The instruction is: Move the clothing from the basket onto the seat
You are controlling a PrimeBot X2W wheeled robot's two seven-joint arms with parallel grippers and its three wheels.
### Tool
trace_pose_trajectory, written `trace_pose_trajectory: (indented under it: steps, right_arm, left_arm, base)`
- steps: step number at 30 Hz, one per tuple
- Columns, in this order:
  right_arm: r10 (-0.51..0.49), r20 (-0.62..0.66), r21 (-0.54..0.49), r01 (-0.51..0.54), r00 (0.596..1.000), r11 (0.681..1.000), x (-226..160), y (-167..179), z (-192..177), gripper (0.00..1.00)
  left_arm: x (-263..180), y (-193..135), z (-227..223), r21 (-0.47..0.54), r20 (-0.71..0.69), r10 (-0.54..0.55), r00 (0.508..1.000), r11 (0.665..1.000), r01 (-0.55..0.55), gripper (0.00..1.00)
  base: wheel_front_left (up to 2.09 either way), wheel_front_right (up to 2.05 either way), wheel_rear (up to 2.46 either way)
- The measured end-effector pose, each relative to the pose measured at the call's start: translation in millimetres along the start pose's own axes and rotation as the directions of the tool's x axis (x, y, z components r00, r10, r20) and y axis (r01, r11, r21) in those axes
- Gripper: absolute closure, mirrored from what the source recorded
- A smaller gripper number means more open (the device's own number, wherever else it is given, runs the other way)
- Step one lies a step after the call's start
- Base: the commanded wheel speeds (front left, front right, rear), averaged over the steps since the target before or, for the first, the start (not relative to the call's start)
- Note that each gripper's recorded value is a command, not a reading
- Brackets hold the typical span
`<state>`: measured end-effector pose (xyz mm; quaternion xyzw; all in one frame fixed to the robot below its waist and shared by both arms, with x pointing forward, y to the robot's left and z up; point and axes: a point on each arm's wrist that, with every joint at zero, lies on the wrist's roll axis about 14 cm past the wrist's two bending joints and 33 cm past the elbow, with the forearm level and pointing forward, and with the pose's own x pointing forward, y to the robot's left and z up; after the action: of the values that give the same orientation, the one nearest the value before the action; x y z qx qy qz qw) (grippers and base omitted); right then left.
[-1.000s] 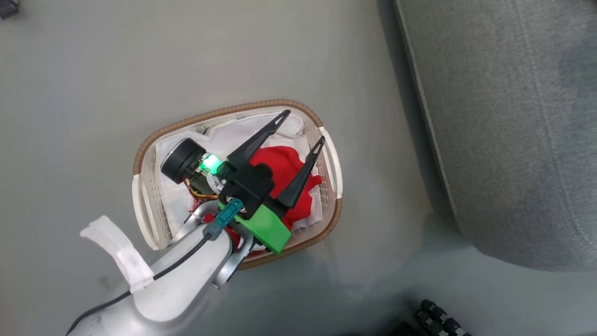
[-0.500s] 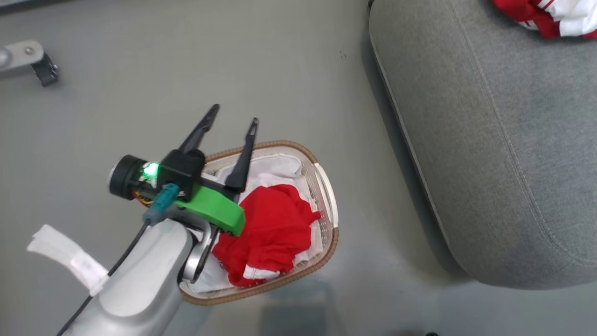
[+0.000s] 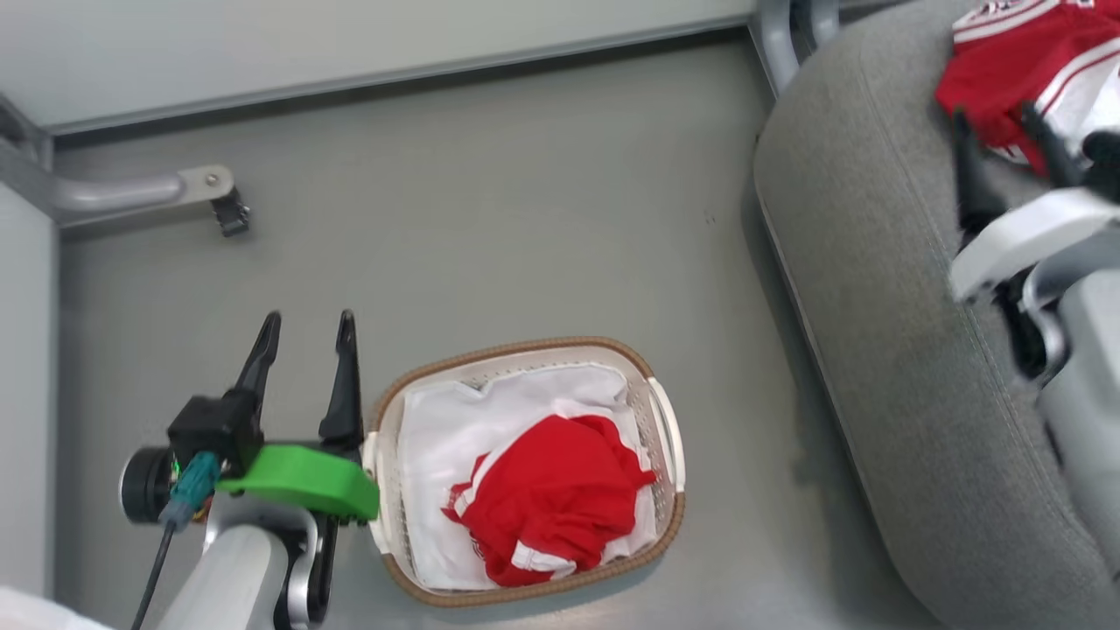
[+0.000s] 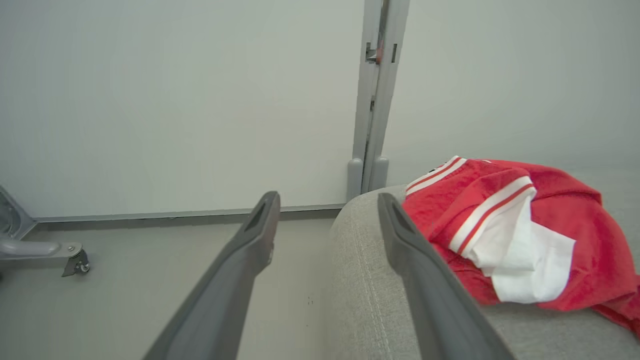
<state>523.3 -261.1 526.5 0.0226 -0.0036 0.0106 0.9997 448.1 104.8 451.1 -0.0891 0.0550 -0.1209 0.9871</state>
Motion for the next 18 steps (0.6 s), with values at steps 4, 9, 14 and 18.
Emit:
trace_pose_trajectory:
  steps: [4,9,14,18]
  right_arm:
    - [0.074,0.011,0.017,-0.074,0.997,0.997,-17.8,38.7,-6.9,0.0]
    - [0.107,0.063,0.047,-0.11,0.992,0.993,-44.1,67.3,-2.8,0.0]
    - [0.103,0.073,0.123,-0.112,0.992,0.986,-79.3,94.8,-14.5,0.0]
    - [0.095,0.055,0.134,-0.102,0.994,0.986,-104.8,103.1,-26.4,0.0]
  left_arm:
    - [-29.0,17.8,3.8,-0.027,0.012,0.084,0.996,0.996,-0.084,0.0]
    - [-61.2,28.1,5.5,-0.053,0.024,0.149,0.989,0.988,-0.148,0.0]
    - [-88.8,35.5,5.4,-0.075,0.034,0.197,0.98,0.978,-0.194,0.0]
    - [-102.2,37.2,5.3,-0.079,0.042,0.214,0.976,0.975,-0.21,0.0]
  base:
    - [0.0,0.0,0.0]
    - [0.0,0.0,0.0]
    - [0.0,0.0,0.0]
    - [0.0,0.0,0.0]
